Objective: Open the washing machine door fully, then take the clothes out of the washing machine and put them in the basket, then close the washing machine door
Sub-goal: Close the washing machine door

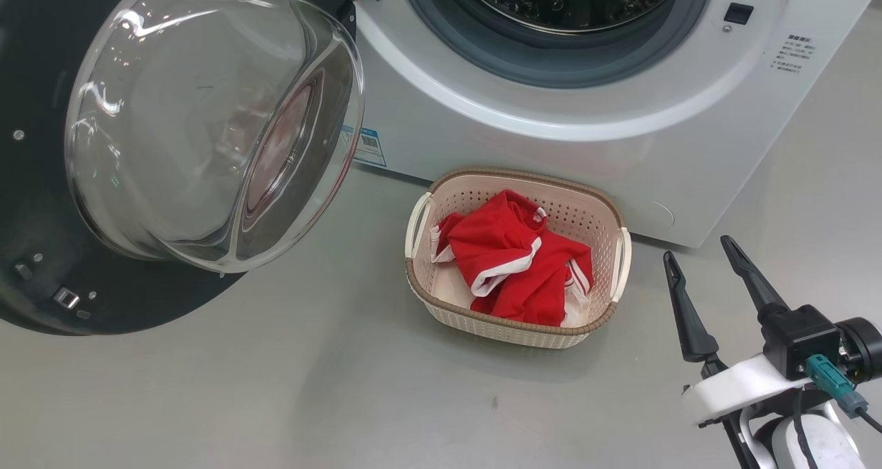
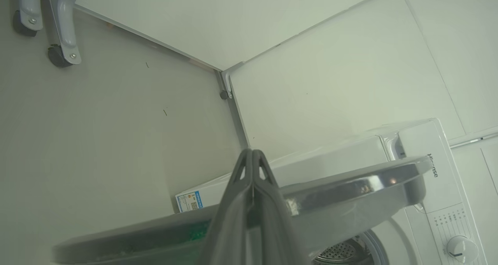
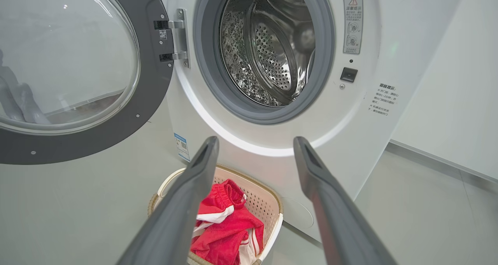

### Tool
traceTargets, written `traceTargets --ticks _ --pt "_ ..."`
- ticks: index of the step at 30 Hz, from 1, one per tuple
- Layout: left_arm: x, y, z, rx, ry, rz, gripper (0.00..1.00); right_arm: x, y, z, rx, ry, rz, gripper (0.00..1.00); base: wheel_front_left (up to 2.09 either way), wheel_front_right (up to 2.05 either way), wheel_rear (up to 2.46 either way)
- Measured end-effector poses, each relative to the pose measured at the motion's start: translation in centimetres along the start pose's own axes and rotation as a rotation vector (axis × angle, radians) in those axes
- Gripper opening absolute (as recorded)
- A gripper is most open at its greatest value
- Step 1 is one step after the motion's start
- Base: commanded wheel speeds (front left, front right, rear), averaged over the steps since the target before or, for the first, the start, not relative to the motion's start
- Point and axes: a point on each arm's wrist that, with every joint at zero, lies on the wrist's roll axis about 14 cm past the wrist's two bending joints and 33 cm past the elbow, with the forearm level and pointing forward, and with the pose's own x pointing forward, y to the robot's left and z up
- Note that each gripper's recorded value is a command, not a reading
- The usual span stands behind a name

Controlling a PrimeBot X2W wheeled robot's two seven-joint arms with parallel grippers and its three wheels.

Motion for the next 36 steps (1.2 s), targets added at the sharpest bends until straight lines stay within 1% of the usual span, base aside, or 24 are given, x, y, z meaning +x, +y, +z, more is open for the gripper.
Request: traceTargets --ticks 5,12,16,20,27,29,36 --pt "0.1 1.0 -1.1 0.005 0.052 0.031 0.0 0.0 0.0 0.1 -0.001 -0.002 0.0 1.0 0.0 0.0 0.0" --pt "0.1 1.0 -1.8 0.006 0.116 0.035 0.0 0.1 0.0 0.2 -0.004 -0.004 0.0 1.0 0.0 0.0 0.0" --pt "-0.1 0.7 -2.2 0.007 0.161 0.011 0.0 0.1 0.0 0.2 -0.005 -0.005 0.001 1.0 0.0 0.0 0.0" --pt "-0.3 0.3 -2.8 -0.028 0.205 -0.026 0.0 0.2 0.1 0.2 -0.005 -0.005 0.003 1.0 0.0 0.0 0.0" --pt "-0.8 -0.1 -4.9 -0.061 0.298 -0.078 0.0 0.3 0.1 0.2 -0.007 -0.004 0.006 1.0 0.0 0.0 0.0" --pt "-1.0 -0.3 -5.4 -0.085 0.326 -0.095 0.0 0.3 0.1 0.2 -0.007 -0.005 0.008 1.0 0.0 0.0 0.0" --pt "-2.0 -1.0 -7.3 -0.097 0.42 -0.162 0.0 0.4 0.3 0.3 -0.021 -0.008 0.016 1.0 0.0 0.0 0.0"
